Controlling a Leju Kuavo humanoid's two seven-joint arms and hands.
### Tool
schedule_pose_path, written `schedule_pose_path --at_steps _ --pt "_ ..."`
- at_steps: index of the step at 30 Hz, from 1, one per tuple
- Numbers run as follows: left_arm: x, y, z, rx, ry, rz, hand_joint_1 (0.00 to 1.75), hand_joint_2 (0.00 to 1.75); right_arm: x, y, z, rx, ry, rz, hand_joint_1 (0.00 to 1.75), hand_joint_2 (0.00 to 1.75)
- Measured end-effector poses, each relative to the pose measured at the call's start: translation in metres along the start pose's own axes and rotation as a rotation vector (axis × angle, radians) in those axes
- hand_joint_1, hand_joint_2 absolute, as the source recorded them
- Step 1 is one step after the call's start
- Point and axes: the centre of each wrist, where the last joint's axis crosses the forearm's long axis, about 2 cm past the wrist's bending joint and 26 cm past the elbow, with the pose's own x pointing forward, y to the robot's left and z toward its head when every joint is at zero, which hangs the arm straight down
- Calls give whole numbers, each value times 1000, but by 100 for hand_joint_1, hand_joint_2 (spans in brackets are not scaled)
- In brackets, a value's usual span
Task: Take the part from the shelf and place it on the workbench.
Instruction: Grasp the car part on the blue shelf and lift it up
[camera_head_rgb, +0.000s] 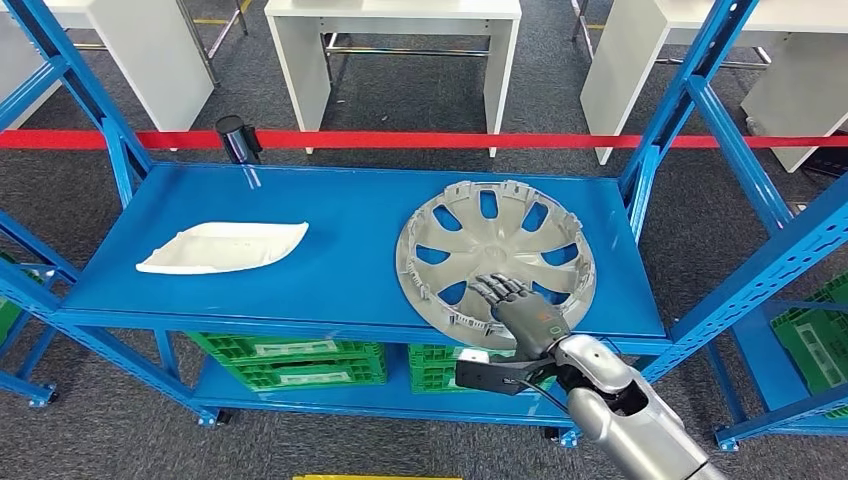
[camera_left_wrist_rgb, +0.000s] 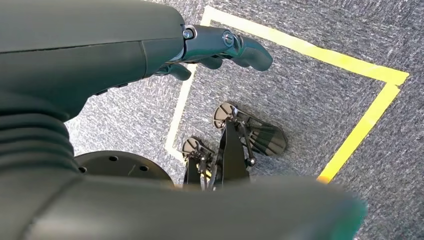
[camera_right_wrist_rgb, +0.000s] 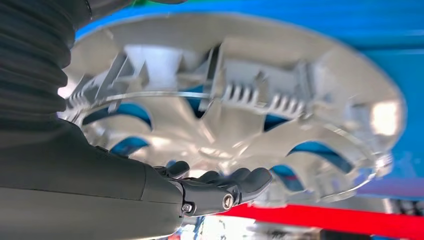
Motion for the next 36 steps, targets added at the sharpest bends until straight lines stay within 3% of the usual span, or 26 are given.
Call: schedule_pose_path --at_steps 18,35,36 --pt "-1 1 0 0 -1 -9 0 0 -24 13 -6 56 83 57 0 175" --pt "-2 2 0 5 1 0 0 0 -29 13 -8 90 111 65 0 175" --pt "-2 2 0 5 1 0 0 0 -30 13 -9 96 117 71 44 175"
